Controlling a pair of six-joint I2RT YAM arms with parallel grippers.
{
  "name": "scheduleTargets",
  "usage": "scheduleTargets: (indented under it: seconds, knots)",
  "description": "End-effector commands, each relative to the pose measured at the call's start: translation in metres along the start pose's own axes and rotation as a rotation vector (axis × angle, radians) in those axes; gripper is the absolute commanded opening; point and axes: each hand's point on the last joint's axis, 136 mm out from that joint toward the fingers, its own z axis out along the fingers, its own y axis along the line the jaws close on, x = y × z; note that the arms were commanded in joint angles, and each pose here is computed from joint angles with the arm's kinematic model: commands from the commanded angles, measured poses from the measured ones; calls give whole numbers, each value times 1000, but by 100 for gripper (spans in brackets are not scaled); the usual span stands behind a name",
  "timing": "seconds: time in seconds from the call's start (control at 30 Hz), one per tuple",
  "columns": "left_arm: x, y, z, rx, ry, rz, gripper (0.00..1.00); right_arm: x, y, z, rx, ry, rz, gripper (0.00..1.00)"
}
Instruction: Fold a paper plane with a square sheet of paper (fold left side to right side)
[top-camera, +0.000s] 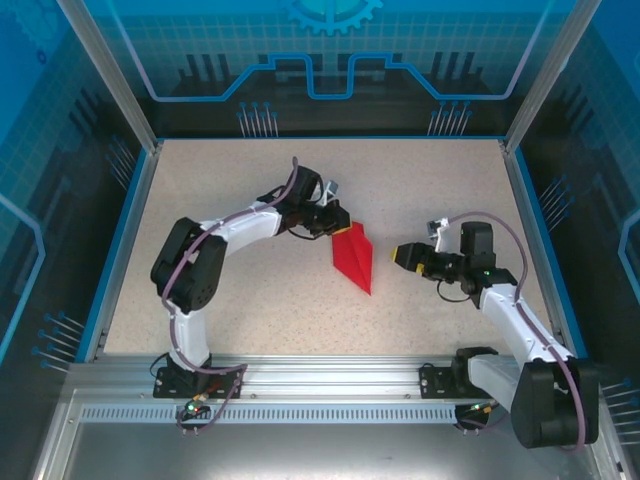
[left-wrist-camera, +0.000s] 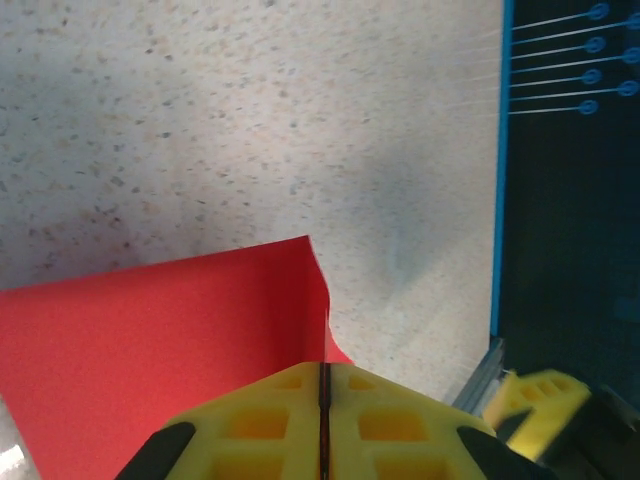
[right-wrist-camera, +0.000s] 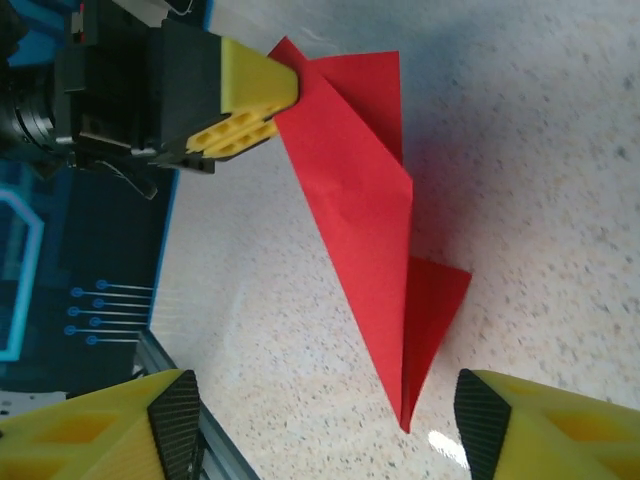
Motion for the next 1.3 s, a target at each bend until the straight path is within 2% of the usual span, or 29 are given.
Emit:
scheduleTargets:
  seconds: [0.0,0.1,0.23,0.4,0.57,0.87,1.0,1.27]
  knots:
    - [-4,-42,-37,59,-69,83,7,-18,22,-5,-123,-46,-23,78]
    - [-8,-75,-66,113,-119,132,1,-24,33,-7,-169,-50,-44,86]
    - [-11,-112,-98,180,-172,182,0,-29,47,-7,-248,-56,-70,99]
    - [-11,-153,-131,277,-214,215,0,-34,80,-6,-346,-79,-196,99]
    - [-5,-189,-157,382,-211,254,0,-33,110,6,-423,-40,-266,99]
    - [6,-212,-177,479,-193,283,1,-26,147,22,-548,11,-265,99]
    - [8,-211,-176,483,-183,282,2,-24,156,19,-577,6,-264,91]
    - [8,-202,-169,465,-179,266,1,-16,166,9,-565,16,-297,57]
